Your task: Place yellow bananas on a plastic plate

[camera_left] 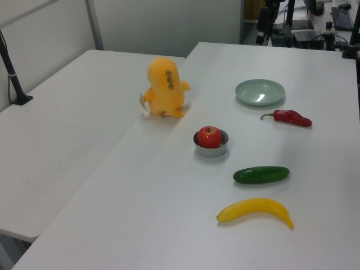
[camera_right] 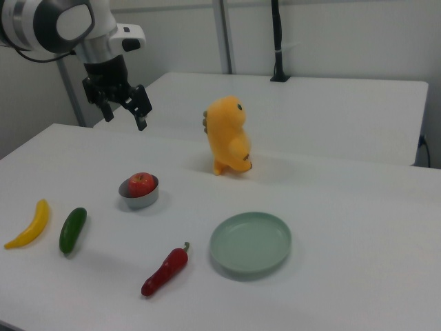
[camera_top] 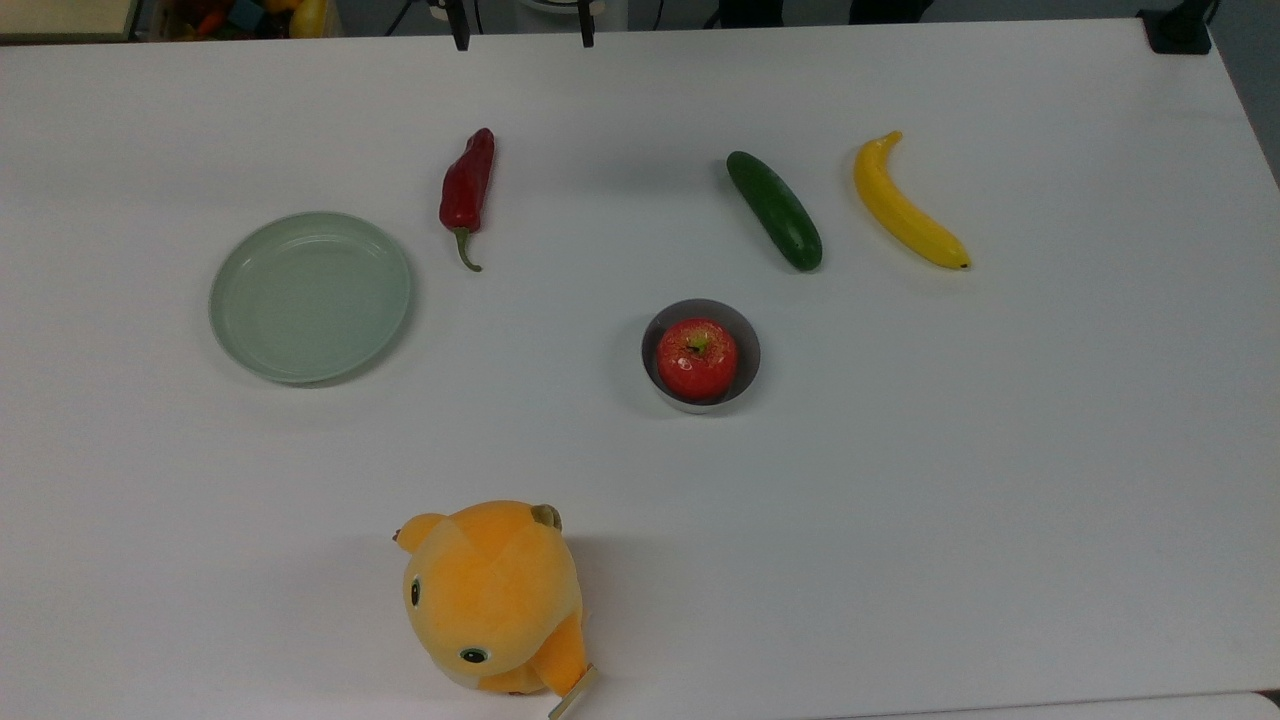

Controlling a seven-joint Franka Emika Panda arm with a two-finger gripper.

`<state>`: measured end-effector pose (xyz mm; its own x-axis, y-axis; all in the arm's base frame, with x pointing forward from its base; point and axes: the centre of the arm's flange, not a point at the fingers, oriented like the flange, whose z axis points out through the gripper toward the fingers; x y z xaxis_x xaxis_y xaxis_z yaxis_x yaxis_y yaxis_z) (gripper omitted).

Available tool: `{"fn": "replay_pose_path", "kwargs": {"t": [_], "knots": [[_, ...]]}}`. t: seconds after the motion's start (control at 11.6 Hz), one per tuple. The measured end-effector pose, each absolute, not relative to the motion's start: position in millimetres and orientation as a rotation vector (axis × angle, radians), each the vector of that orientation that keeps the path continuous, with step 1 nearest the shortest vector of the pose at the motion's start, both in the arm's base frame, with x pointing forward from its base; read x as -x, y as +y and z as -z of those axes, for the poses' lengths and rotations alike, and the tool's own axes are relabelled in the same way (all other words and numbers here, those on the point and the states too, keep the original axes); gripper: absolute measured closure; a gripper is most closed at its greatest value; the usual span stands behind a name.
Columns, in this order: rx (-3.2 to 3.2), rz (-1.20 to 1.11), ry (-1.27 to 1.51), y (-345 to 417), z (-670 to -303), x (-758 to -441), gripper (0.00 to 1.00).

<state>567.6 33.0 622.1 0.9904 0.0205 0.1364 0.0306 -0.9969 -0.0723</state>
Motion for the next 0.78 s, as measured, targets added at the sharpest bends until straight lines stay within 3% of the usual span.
{"fn": "replay_pose_path", "kwargs": {"t": [0.78], "knots": [[3.059,0.207,-0.049,36.6,-621.7,-567.2,0.00]]}}
